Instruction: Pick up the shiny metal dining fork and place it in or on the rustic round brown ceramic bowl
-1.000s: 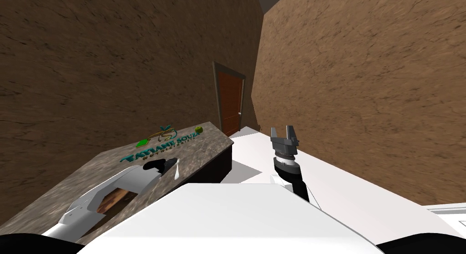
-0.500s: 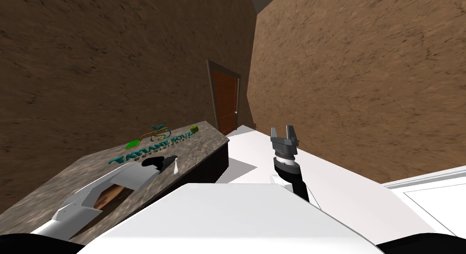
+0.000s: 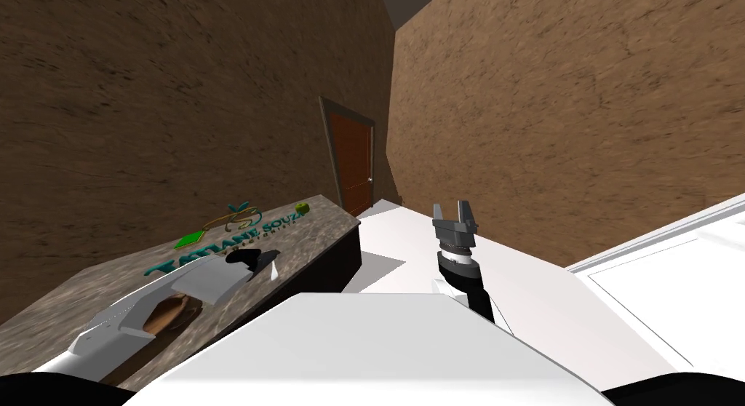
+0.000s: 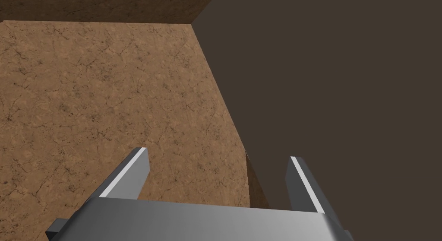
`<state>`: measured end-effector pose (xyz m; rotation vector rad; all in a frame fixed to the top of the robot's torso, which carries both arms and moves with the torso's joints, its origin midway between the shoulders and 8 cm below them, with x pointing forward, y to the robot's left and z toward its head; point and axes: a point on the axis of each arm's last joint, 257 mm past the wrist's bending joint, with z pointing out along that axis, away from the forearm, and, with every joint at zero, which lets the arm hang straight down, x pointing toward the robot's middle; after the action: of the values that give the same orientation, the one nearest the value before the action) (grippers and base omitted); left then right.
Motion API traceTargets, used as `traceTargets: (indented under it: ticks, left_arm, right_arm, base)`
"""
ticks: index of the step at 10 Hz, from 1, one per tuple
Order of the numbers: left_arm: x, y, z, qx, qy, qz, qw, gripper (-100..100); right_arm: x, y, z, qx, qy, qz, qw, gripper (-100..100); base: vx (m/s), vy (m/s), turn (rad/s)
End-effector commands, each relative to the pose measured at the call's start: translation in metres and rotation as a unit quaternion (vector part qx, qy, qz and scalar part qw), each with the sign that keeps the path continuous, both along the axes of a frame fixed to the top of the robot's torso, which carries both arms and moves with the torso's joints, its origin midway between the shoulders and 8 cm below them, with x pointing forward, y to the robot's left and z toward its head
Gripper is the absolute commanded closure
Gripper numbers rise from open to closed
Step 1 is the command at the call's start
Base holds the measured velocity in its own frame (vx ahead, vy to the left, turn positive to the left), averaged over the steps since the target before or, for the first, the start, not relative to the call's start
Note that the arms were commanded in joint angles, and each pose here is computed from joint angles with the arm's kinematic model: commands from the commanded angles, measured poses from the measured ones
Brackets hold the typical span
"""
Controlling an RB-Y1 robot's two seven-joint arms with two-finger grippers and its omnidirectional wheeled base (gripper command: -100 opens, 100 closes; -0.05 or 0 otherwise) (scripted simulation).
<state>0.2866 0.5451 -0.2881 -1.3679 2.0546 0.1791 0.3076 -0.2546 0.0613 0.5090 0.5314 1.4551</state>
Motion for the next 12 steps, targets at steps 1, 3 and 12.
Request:
traceTargets:
  ticks: [1, 3, 12]
  left_arm:
    - [-0.005, -0.001, 0.004, 0.001, 0.010, 0.004, 0.9999, -100]
    - [-0.010, -0.008, 0.006, -0.002, 0.018, 0.004, 0.9998, -100]
    - [-0.027, -0.086, -0.008, -0.048, 0.058, -0.088, 0.9933, -100]
  right_arm:
    - [0.000, 0.000, 0.000, 0.000, 0.000, 0.000, 1.0000, 0]
    - [0.000, 0.000, 0.000, 0.000, 0.000, 0.000, 1.0000, 0]
    - [0.000, 0.000, 0.000, 0.000, 0.000, 0.000, 1.0000, 0]
  base:
    - [-0.051, -0.010, -0.085]
    - [-0.052, -0.003, -0.090]
    - [0.018, 0.046, 0.066]
